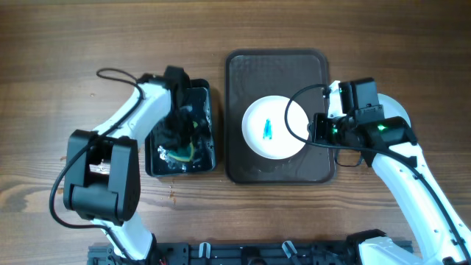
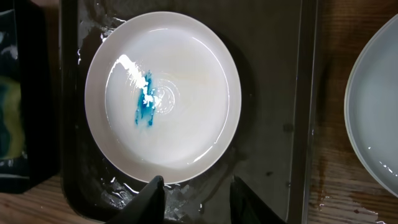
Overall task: Clean dirty plates on tray and stack at the side
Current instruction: 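Grasp the green sponge in the black tray with the left gripper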
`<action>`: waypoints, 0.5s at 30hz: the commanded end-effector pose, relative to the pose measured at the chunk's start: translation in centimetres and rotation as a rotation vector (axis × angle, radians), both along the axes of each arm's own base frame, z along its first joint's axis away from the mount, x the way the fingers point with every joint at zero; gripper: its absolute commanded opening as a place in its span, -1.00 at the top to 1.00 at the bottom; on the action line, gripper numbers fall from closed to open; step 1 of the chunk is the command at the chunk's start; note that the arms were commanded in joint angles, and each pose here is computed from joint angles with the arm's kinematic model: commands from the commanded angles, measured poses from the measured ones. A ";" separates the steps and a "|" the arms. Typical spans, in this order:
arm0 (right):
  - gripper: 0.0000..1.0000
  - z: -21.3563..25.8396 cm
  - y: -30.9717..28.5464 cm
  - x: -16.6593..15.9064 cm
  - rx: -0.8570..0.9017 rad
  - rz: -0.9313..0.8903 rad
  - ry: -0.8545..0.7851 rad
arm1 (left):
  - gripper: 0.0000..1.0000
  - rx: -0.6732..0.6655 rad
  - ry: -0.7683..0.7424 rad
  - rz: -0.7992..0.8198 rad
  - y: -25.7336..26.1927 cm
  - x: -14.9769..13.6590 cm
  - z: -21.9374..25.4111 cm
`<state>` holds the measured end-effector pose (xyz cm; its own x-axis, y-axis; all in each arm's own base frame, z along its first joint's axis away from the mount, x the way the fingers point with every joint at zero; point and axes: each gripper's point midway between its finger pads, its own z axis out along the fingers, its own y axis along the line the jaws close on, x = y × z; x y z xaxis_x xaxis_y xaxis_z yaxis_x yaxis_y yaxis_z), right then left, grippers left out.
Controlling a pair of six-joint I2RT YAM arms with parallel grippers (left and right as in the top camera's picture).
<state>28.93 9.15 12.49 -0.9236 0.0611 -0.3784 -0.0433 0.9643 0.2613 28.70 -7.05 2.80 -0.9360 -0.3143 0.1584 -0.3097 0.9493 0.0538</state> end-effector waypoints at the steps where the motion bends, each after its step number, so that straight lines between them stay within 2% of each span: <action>1: 0.30 0.5 -0.3 0.3 -0.013 -0.016 -0.017 | 0.06 0.000 -0.100 -0.015 0.0 3.1 1.5; 9: 0.28 0.4 -0.3 0.3 -0.003 -0.042 -0.004 | 0.13 0.023 -0.076 -0.032 0.4 0.6 -3.3; 10: 0.32 0.2 -0.3 0.3 0.002 -0.055 0.005 | 0.20 0.026 -0.077 -0.032 0.6 0.1 -4.2; 11: 0.32 -0.1 -0.3 0.3 0.003 -0.062 0.016 | 0.38 0.026 -0.078 -0.032 0.7 -0.3 -4.9; 12: 0.33 -0.3 -0.3 0.2 0.002 -0.063 0.021 | 0.74 0.024 -0.080 -0.032 0.7 -0.6 -5.4; 13: 0.34 -0.7 -0.3 0.2 0.000 -0.063 0.030 | 0.92 0.026 -0.077 -0.032 0.8 -0.9 -5.7; 15: 0.34 -1.5 -0.3 0.3 -0.007 -0.063 0.054 | 0.92 0.025 -0.077 -0.032 0.8 -0.9 -5.7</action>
